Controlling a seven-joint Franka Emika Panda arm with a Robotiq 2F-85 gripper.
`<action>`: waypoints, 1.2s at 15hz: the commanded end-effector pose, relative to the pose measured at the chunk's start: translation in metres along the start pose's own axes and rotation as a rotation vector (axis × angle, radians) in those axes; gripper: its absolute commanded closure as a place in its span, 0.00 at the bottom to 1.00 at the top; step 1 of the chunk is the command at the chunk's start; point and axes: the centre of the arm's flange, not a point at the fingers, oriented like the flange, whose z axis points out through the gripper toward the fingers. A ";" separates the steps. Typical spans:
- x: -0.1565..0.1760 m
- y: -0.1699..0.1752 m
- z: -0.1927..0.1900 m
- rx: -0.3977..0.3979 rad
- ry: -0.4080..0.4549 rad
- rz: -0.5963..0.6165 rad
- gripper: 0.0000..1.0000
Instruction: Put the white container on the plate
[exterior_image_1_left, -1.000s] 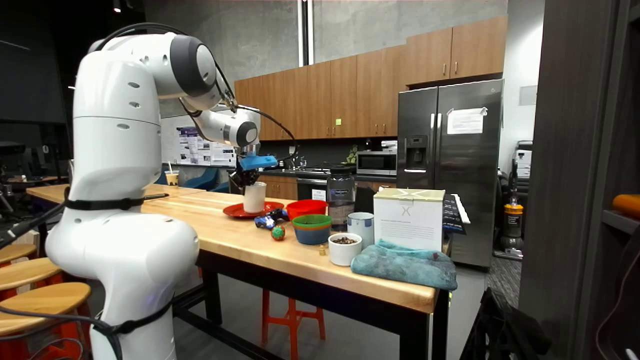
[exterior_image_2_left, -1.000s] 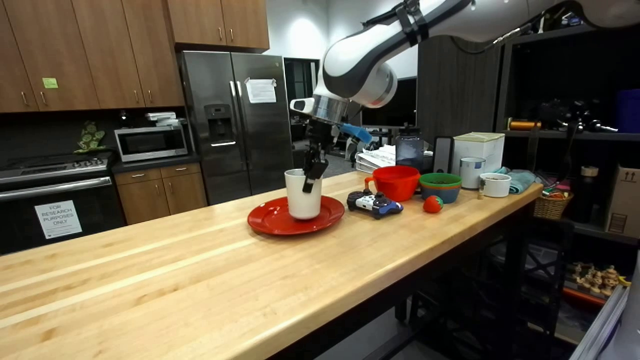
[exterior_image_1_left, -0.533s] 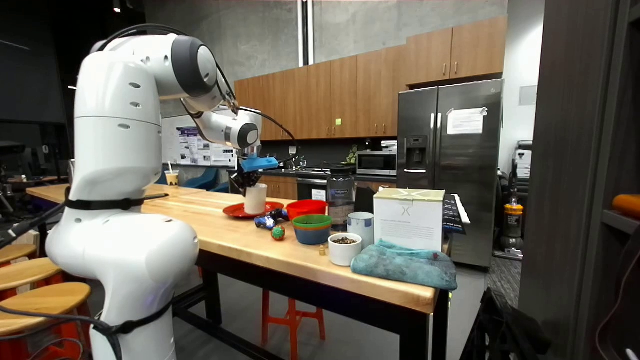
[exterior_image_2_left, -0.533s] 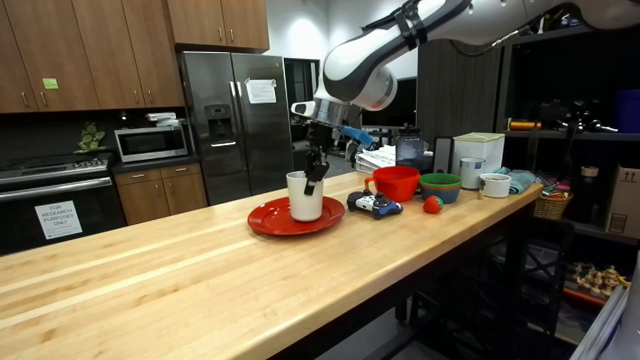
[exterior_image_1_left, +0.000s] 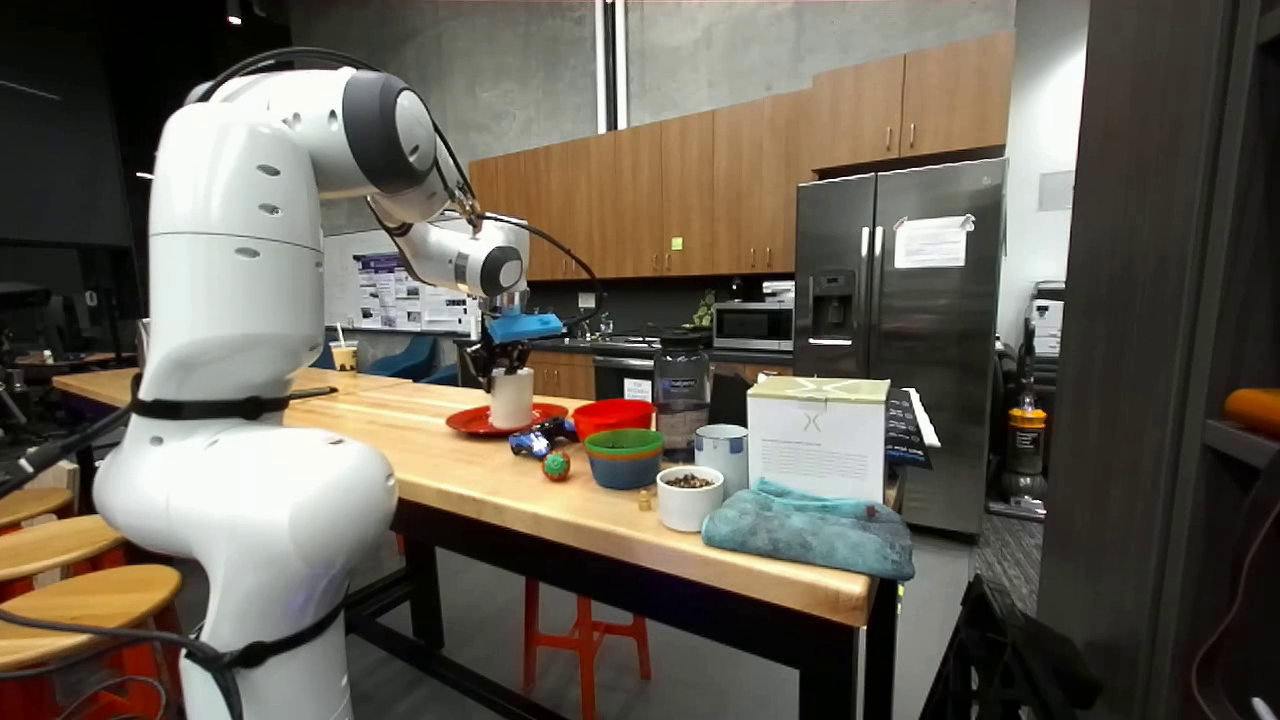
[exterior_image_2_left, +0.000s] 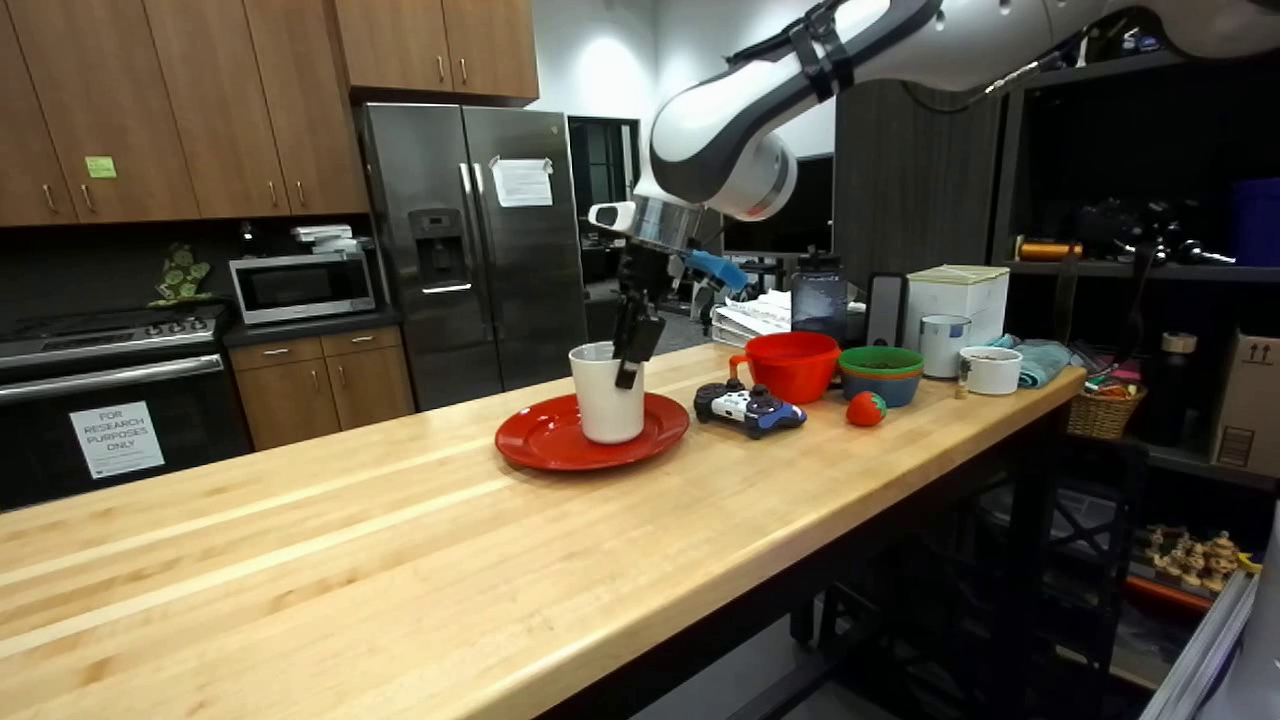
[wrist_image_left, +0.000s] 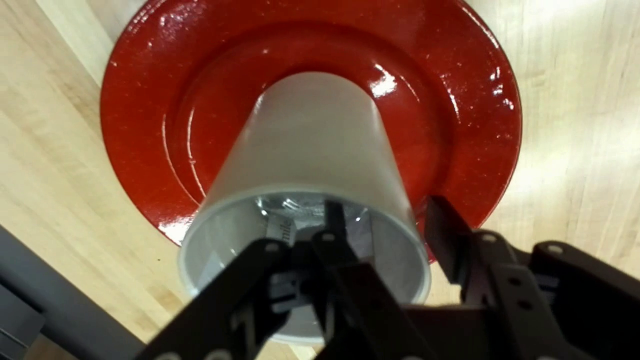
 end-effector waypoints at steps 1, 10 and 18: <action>-0.005 0.009 -0.009 -0.033 0.005 0.012 0.23; -0.008 0.026 -0.081 -0.157 0.076 0.092 0.00; -0.088 0.041 -0.092 -0.323 0.060 0.420 0.00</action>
